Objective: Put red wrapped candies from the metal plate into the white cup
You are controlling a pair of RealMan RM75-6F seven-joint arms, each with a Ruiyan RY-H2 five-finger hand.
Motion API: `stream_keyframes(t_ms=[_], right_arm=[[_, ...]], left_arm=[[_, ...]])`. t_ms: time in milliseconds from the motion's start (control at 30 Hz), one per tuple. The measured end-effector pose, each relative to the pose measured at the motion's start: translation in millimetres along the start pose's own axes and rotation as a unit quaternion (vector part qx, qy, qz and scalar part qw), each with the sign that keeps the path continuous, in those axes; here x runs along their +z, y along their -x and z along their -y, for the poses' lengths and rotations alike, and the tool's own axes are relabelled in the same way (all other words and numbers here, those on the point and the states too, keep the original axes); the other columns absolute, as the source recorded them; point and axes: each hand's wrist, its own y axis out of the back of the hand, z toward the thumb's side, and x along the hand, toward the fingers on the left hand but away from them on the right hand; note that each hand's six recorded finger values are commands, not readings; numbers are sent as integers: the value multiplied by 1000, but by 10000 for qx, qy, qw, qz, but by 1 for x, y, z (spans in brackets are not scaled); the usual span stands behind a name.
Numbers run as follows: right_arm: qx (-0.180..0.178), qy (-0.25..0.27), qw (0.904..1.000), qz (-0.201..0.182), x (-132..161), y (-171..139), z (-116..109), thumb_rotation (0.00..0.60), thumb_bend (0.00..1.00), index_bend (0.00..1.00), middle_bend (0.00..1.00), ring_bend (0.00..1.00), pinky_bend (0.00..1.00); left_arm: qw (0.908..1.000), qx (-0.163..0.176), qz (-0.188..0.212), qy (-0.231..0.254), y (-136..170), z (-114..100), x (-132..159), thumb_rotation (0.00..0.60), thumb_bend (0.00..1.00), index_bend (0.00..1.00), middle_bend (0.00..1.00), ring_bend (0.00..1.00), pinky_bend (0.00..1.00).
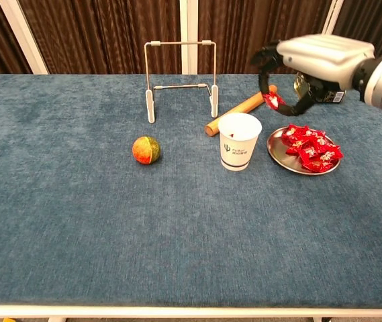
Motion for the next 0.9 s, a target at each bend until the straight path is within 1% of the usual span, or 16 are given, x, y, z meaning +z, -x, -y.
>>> stream_keyframes(t_ms=[67,167,367,433,467,567,667,767,833,900], right_arm=[[24,-65,9999,-89,7,3,-3,600,357,526,104,0,13],[128,-227,9995,-168,16,10,-1,600,357,494,98,0,9],[414,-416,9981,-160,27,18,15,600,343,427,87,0,0],[458,-463,9978,-148,27,18,18,600,316,384,83,0,0],[473,-479,9976,-142,27,18,19,600,284,352,80,0,0],[473,-440,9978,-113,27,18,19,600,217,325,80,0,0],[343,-358,9988,-14,21,17,12,600,211,323,84,0,0],[251,-316,9991,150,8,12,4,600,212,328,90,0,0],[238,-331,9988,282,-5,5,1,600,212,351,97,0,0],[303,-362,9980,423,-20,-6,3,600,212,377,105,0,0]], left_arm=[[10000,-9,-12,0,0,0,-1,600,0,317,187,108,186],[10000,-25,-36,7,0,1,-2,600,0,317,187,108,186],[9999,-38,-92,33,3,3,-5,600,0,317,187,108,187],[9999,-51,-94,48,4,4,-5,600,0,317,187,108,186],[9999,-49,-91,55,4,4,-5,600,0,317,188,108,187],[9999,-31,-95,65,4,4,-5,600,0,317,187,108,187],[10000,-32,-77,52,3,4,-5,600,0,317,187,108,187],[10000,-4,-33,58,2,3,-3,600,0,317,187,108,187],[10000,23,-12,64,1,2,-2,600,0,317,187,108,186],[10000,10,-7,59,1,2,-2,600,0,317,187,108,186]])
